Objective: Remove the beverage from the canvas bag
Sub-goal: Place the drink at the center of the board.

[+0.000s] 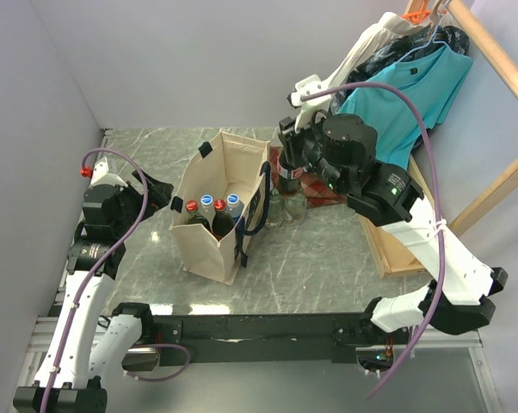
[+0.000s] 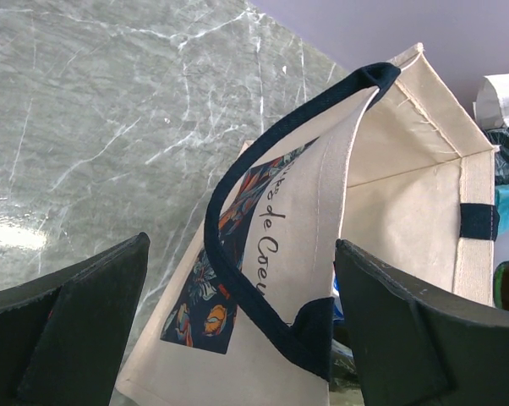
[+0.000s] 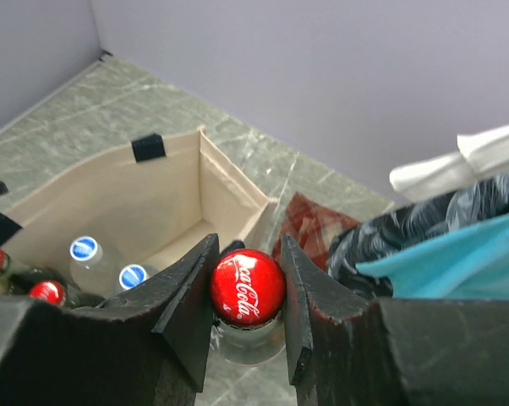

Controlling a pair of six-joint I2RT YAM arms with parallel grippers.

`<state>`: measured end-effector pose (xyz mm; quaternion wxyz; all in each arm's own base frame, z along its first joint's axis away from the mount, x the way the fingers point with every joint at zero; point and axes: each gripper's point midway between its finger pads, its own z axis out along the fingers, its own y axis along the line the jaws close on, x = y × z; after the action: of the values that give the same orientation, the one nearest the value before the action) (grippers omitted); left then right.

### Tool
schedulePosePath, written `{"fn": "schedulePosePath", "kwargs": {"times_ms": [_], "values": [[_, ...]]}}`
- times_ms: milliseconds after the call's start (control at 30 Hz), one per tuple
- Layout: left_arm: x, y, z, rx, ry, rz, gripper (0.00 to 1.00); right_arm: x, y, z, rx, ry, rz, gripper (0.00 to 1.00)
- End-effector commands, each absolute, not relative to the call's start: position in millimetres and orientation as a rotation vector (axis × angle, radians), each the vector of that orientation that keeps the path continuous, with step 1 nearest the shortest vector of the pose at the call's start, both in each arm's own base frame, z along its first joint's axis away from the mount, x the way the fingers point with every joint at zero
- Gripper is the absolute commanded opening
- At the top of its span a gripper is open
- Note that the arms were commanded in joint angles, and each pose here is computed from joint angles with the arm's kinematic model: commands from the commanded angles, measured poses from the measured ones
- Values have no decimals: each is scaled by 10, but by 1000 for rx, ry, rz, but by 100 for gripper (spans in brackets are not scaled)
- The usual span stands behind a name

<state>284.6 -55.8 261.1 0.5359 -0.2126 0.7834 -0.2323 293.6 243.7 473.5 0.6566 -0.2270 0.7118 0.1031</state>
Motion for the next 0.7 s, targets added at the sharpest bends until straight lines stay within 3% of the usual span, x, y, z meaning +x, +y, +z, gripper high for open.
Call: {"fn": "schedulePosePath", "kwargs": {"times_ms": [0, 667], "values": [[2896, -588, 2656, -494, 1840, -581, 96, 2783, 2150, 5407, -305, 1414, 331, 0], [2895, -581, 2609, -504, 1850, -576, 96, 2693, 2165, 4576, -278, 1547, 403, 0]]}}
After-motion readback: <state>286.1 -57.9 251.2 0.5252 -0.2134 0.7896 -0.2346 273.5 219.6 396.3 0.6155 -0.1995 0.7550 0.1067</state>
